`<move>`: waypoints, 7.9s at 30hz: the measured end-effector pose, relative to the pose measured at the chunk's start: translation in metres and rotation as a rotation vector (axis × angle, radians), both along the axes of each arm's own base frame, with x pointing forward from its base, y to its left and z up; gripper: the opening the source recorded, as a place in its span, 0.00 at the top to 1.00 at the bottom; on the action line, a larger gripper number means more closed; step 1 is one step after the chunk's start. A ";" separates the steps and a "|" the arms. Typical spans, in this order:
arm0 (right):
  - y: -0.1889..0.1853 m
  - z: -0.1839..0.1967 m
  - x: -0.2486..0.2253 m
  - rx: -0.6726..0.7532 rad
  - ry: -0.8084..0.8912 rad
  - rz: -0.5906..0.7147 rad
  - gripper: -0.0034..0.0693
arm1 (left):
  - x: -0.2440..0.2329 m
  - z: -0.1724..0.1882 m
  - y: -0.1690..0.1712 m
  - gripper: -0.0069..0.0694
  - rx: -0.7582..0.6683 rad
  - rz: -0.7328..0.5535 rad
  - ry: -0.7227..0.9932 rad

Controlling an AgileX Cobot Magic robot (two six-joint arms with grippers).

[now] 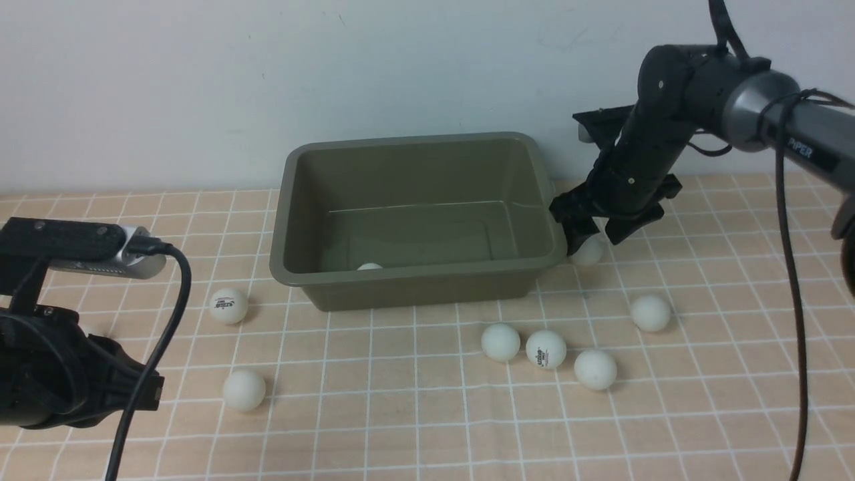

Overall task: Put the table tennis balls into the box on the light coffee tablecloth.
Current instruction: 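Reach for and grasp a ping pong ball on the table, then release the ping pong ball into the bin and lift the gripper away, then reach for and grasp a ping pong ball on the table, then release the ping pong ball into the bin and lift the gripper away, then reach for and grasp a ping pong ball on the table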

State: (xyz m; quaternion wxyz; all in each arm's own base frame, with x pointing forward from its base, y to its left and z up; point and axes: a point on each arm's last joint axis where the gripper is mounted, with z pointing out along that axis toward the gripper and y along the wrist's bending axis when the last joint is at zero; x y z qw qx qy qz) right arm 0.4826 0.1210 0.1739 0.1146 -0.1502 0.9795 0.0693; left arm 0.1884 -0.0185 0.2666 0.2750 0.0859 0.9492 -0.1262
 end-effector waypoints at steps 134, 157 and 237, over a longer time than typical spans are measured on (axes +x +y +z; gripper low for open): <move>-0.037 -0.018 -0.100 -0.107 -0.087 -0.059 0.44 | 0.000 0.000 0.000 1.00 0.002 -0.004 -0.001; 0.053 0.109 -0.052 0.184 -0.265 0.091 0.46 | 0.001 0.001 0.000 1.00 0.006 0.000 -0.015; 0.016 0.006 -0.161 -0.060 -0.089 0.390 0.24 | -0.001 -0.001 0.000 1.00 0.001 -0.013 0.012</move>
